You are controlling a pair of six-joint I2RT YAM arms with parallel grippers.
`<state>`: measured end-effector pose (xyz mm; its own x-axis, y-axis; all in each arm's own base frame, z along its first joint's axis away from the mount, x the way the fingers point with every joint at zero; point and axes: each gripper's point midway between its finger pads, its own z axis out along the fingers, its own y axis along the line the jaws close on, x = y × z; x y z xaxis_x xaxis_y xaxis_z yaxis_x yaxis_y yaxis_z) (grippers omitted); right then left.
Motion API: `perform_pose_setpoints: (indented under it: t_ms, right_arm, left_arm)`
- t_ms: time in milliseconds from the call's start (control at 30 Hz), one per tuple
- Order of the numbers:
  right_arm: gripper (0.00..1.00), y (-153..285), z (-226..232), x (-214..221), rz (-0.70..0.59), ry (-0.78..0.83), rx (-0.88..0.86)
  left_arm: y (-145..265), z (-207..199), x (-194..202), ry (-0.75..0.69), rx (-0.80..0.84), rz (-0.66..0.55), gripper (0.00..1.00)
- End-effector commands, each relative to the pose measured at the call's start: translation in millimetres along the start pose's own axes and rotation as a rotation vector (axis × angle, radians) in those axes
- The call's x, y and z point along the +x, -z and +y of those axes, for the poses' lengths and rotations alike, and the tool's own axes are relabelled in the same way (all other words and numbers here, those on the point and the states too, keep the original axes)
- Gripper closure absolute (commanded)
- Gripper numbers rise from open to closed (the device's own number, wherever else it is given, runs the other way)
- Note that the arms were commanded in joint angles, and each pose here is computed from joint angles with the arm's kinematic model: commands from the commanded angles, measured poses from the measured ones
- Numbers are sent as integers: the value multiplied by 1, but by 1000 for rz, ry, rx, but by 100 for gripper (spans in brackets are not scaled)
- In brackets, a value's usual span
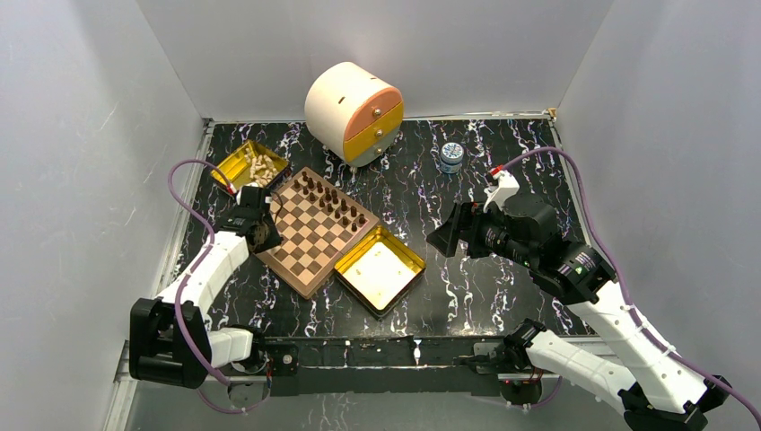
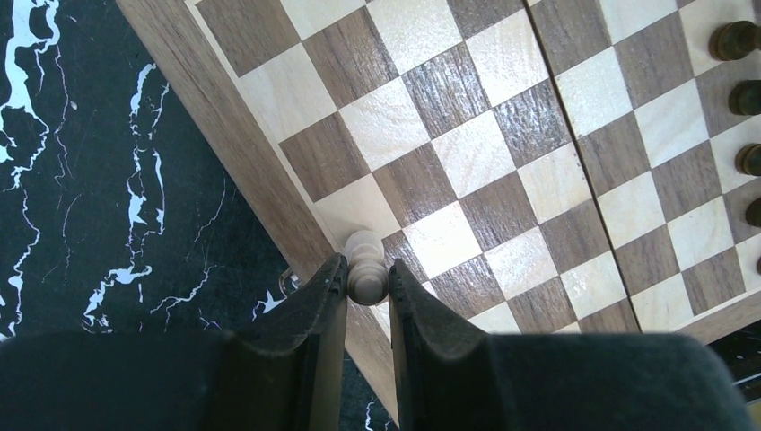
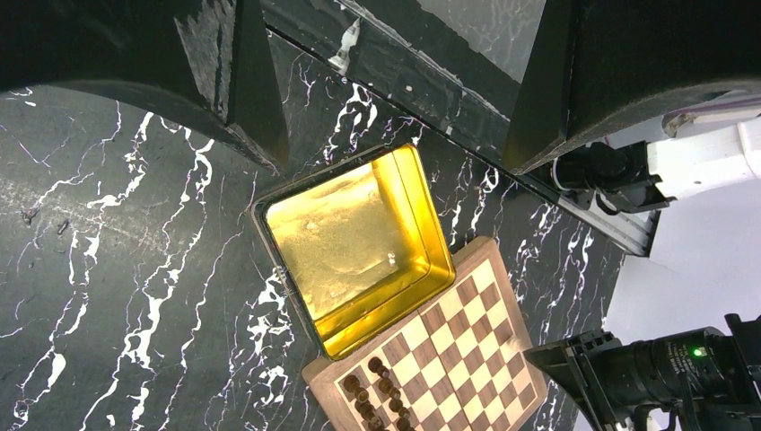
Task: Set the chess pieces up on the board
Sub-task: Place the chess piece on the chessboard.
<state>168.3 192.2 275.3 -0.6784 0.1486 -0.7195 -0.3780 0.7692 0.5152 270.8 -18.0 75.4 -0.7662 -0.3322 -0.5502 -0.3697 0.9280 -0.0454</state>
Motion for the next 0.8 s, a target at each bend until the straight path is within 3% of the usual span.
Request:
perform_pose_setpoints:
  t_ms: [0, 533, 767]
  right_arm:
    - [1, 4, 11, -11, -40, 10, -42]
    - [1, 3, 13, -12, -40, 17, -53]
    - [1, 3, 12, -11, -39, 18, -52]
  left_arm:
    - [9, -2, -5, 9, 15, -34, 81]
    - [13, -2, 9, -12, 14, -7, 81]
    - [5, 4, -4, -11, -55, -45, 80]
